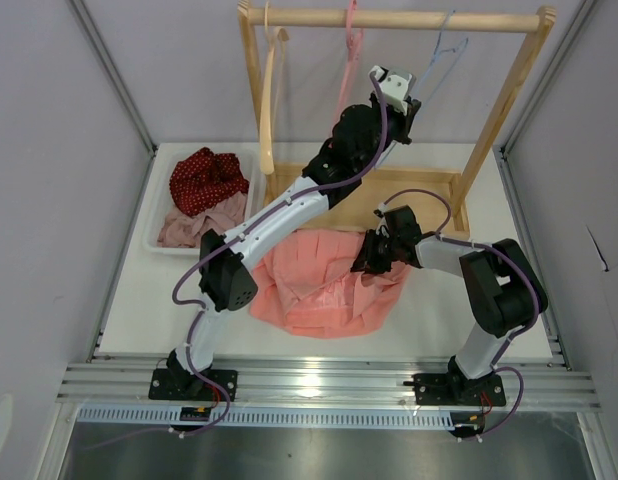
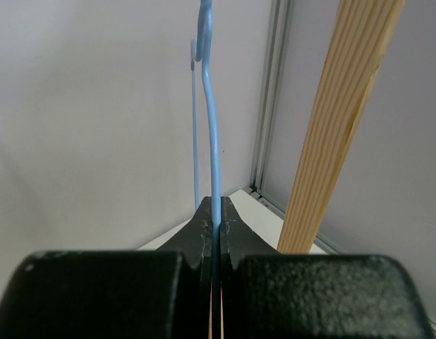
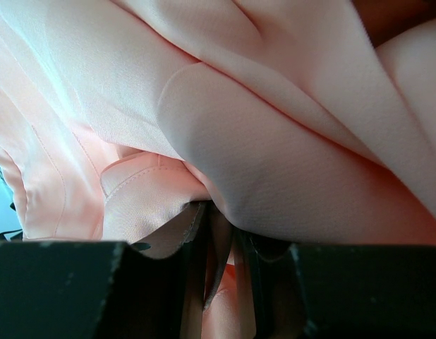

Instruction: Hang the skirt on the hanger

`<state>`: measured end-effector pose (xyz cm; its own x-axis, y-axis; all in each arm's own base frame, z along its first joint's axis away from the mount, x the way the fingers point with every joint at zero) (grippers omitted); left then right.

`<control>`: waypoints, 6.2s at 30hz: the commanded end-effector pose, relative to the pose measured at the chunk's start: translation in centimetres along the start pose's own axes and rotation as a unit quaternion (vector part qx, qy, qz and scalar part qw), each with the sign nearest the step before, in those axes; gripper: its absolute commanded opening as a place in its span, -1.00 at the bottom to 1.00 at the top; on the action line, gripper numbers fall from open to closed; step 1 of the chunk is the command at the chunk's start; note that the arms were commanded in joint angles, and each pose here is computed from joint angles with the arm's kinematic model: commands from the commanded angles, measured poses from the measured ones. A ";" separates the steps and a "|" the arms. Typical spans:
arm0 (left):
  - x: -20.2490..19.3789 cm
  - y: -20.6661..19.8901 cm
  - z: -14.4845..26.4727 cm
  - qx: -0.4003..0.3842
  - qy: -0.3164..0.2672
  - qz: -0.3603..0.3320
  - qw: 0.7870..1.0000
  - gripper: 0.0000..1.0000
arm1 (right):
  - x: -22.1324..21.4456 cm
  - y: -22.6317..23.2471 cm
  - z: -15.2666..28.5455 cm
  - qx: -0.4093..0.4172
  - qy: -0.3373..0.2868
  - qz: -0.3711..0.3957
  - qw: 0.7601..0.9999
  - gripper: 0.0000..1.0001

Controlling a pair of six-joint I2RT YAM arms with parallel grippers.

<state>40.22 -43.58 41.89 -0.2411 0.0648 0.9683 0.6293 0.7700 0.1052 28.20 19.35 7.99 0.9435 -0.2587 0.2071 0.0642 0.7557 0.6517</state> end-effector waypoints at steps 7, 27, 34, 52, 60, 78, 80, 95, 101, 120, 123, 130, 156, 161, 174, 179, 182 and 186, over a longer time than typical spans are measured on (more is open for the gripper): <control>10.2 2.1 2.2 0.016 -0.127 -0.005 0.992 -1.00 | -1.3 -2.4 -1.3 -0.062 0.020 0.011 0.998 -0.53; 10.7 2.1 7.2 -0.024 -0.119 -0.004 0.993 -1.00 | -1.5 -2.5 -1.0 -0.068 0.022 0.011 0.997 -0.52; 11.6 2.4 11.2 -0.037 -0.121 -0.010 0.992 -1.00 | -1.5 -2.5 -0.7 -0.076 0.016 0.011 0.997 -0.51; -0.8 2.2 29.7 -0.041 0.122 0.089 0.988 -1.00 | -1.1 -1.6 1.3 -0.100 -0.011 0.008 0.995 -0.25; -1.7 3.2 37.8 -0.035 0.199 0.095 0.975 -1.00 | -0.9 -1.2 2.3 -0.109 -0.023 0.004 0.994 -0.09; -3.1 0.7 43.5 -0.175 0.337 0.123 0.917 -1.00 | 1.3 -0.4 1.9 -0.125 -0.036 -0.003 0.991 -0.03; -3.8 0.5 43.2 -0.176 0.353 0.119 0.911 -1.00 | 1.3 -0.4 1.8 -0.124 -0.037 -0.004 0.992 -0.03; -7.4 2.4 36.9 -0.017 0.373 0.081 0.924 -1.00 | 0.2 2.1 4.4 -0.143 -0.088 0.023 0.985 0.23; -7.7 2.4 35.4 -0.014 0.371 0.076 0.925 -1.00 | -0.6 3.7 7.3 -0.157 -0.142 0.033 0.977 0.32; -7.8 2.4 33.8 -0.039 0.365 0.080 0.927 -1.00 | -13.2 6.4 11.0 -0.163 -0.118 0.098 0.975 0.00; -7.6 2.3 33.7 -0.044 0.362 0.080 0.928 -1.00 | -12.9 5.1 10.0 -0.190 -0.114 0.104 0.970 -0.08; -7.4 2.3 34.0 -0.051 0.361 0.078 0.928 -1.00 | -10.7 2.3 9.9 -0.291 -0.124 0.136 0.939 -0.15; -6.4 1.8 32.9 -0.079 0.350 0.085 0.929 -1.00 | -10.3 -2.0 6.3 -0.308 -0.060 0.155 0.937 -0.14; -5.9 1.2 32.3 -0.103 0.343 0.092 0.929 -1.00 | -10.5 -1.4 6.0 -0.304 -0.059 0.165 0.936 -0.20; -6.1 0.2 32.1 -0.155 0.342 0.098 0.922 -1.00 | -10.9 -0.6 5.4 -0.315 -0.059 0.173 0.931 -0.51; -6.1 0.2 32.2 -0.162 0.344 0.094 0.920 -1.00 | -10.7 -0.4 5.9 -0.316 -0.064 0.173 0.931 -0.74; -6.0 0.1 32.2 -0.167 0.343 0.091 0.920 -1.00 | -10.5 -0.1 6.3 -0.312 -0.067 0.170 0.932 -0.82; -6.1 -0.2 32.2 -0.186 0.346 0.092 0.915 -1.00 | -10.3 0.3 6.7 -0.308 -0.072 0.170 0.934 -0.91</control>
<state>17.30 -22.83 26.32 0.4140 -0.3840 0.8254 0.8121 0.5654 -0.1443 15.52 17.77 9.07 0.9161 0.0421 0.3988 -0.0317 0.9990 -0.0327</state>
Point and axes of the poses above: each gripper's point midway between its finger pads, its own z axis back along the fingers, its own y axis along the line the jaws close on, x = y × z, the point moved 7 cm from there along z, back along the fingers, and after that the axes turned 9 degrees about -z, right-handed, at the moved point
